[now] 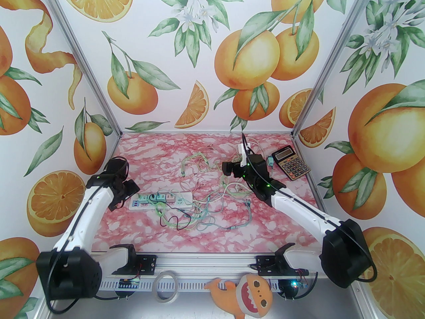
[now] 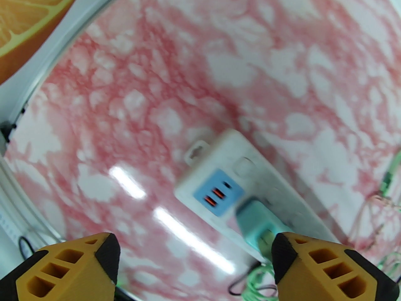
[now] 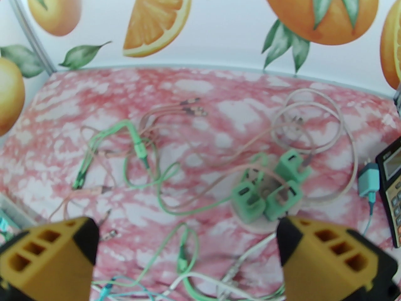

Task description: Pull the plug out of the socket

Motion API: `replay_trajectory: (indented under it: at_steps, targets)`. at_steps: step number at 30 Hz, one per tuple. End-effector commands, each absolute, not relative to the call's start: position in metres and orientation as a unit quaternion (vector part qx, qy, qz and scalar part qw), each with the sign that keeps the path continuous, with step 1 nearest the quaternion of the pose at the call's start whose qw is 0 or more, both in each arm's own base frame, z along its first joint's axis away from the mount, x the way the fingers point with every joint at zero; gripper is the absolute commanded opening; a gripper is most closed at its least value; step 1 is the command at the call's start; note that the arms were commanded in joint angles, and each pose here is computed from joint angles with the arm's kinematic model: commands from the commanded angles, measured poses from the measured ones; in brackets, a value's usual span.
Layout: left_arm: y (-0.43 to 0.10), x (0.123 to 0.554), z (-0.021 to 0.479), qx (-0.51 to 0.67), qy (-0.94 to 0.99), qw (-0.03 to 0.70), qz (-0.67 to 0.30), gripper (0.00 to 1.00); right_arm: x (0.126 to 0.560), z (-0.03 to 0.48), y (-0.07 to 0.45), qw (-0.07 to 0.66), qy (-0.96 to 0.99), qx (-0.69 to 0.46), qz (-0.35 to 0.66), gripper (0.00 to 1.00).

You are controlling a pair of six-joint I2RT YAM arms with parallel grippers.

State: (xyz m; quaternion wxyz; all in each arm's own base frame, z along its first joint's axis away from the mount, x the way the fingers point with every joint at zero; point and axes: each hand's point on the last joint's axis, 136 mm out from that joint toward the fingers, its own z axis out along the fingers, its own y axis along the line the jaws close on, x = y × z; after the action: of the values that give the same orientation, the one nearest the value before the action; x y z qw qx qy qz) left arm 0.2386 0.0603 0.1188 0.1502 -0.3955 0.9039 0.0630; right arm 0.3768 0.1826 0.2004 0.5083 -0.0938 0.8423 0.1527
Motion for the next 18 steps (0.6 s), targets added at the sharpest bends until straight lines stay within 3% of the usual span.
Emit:
replay_trajectory:
  at_steps: [1, 4, 7, 18]
  targets:
    - [0.071, 0.239, 0.101, -0.407, 0.901, 0.136, 0.07, 0.72, 0.371, 0.201, 0.196, 0.504, 0.84, -0.127, 0.156, 1.0]
    - [0.083, 0.236, 0.08, -0.434, 0.891, 0.114, 0.073, 0.68, 0.369, 0.2, 0.198, 0.504, 0.839, -0.131, 0.158, 1.0]
    - [0.097, 0.228, 0.063, -0.458, 0.881, 0.089, 0.082, 0.57, 0.368, 0.201, 0.199, 0.504, 0.838, -0.13, 0.164, 1.0]
    - [0.08, 0.203, 0.017, -0.49, 0.871, 0.014, 0.044, 0.5, 0.368, 0.199, 0.209, 0.502, 0.835, -0.137, 0.178, 1.0]
